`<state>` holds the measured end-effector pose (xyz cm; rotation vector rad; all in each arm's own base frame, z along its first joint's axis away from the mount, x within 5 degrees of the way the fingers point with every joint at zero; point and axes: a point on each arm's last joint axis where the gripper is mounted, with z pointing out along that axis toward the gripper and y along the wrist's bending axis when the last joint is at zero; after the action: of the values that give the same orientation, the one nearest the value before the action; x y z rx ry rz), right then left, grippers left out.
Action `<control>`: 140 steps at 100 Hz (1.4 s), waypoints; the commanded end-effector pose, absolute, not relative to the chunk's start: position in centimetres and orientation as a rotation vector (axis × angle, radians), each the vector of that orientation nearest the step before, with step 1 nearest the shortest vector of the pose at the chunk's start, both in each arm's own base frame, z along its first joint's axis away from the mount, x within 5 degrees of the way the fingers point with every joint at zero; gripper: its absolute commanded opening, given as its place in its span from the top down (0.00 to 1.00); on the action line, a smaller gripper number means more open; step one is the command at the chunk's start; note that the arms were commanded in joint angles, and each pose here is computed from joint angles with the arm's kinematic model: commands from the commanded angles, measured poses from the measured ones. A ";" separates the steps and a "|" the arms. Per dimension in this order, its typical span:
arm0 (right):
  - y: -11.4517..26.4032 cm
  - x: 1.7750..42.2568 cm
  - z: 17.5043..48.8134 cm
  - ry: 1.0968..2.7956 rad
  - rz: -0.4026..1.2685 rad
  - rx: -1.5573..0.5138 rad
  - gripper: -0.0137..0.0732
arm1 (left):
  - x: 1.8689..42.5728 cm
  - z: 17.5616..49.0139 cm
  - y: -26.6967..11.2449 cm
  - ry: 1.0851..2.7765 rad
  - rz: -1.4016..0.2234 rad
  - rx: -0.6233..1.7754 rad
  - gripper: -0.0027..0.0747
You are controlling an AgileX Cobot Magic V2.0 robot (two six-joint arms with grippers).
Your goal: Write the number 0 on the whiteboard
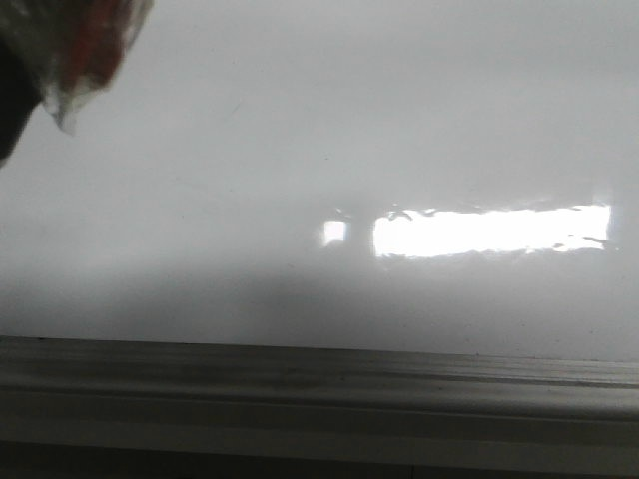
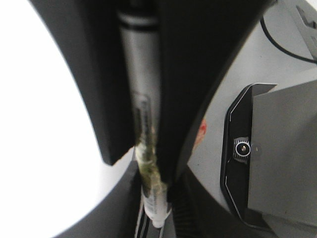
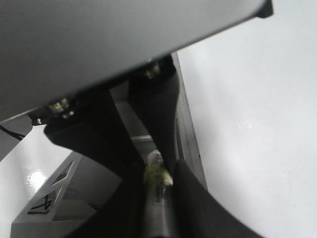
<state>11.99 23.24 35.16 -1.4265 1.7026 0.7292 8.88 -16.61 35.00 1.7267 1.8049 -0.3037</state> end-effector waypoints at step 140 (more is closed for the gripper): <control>8.7 11.2 33.4 1.503 0.368 -0.683 0.89 | 3.8 34.8 -2.6 1.589 -0.674 0.451 0.99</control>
<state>10.36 8.70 31.33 -0.7493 1.5944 0.4127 3.90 -2.51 33.27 0.4703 1.6885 -0.6365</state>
